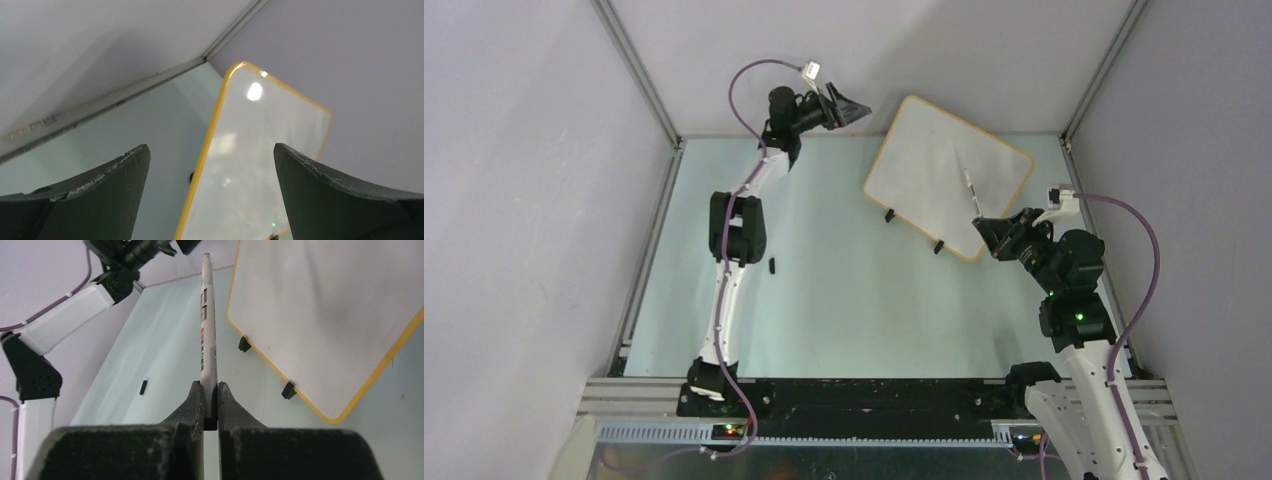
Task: Write a sentence on the whiteboard
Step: Move the whiteboard to the center of the board.
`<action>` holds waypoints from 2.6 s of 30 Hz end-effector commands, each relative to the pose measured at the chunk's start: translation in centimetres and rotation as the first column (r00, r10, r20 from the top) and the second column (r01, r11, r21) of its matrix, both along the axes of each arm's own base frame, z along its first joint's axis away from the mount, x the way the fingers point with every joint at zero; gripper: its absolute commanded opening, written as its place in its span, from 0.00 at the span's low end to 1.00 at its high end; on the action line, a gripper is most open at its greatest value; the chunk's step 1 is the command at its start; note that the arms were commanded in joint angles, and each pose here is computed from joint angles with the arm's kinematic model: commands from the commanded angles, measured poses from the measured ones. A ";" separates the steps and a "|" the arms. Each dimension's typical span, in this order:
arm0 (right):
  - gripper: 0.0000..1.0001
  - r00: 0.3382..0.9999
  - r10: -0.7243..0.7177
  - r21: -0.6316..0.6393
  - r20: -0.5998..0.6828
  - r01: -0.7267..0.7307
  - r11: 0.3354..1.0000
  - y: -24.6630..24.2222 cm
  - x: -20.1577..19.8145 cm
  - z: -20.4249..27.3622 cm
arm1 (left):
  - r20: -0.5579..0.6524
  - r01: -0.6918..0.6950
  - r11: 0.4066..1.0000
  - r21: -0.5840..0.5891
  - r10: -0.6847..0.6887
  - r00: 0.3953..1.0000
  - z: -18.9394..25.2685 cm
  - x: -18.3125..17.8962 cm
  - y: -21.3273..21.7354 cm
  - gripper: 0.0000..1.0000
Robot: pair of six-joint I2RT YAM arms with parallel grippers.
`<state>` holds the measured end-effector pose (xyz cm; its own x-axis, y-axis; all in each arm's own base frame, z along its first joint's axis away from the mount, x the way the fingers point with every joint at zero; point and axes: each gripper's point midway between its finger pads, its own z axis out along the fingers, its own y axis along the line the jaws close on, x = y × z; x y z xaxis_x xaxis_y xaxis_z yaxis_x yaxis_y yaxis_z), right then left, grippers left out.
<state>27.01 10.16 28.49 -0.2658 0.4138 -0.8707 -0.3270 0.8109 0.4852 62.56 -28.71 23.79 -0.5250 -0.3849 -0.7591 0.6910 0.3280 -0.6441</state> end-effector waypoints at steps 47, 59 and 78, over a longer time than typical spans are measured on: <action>0.00 0.990 0.100 0.072 0.097 -0.107 0.992 1.5 -2.9 4.2 | -0.192 0.364 0.900 -0.242 -0.412 0.891 -5.7 -9.3 -4.2 0.34; 0.00 0.989 0.109 0.073 0.096 -0.116 0.991 1.6 -3.4 4.1 | -0.180 0.379 0.882 -0.278 -0.436 0.882 -5.2 -11.9 -2.7 0.16; 0.00 0.989 0.120 0.067 0.084 -0.126 0.990 1.7 -3.6 3.8 | -0.171 0.343 0.906 -0.249 -0.390 0.905 -5.2 -15.7 3.5 0.00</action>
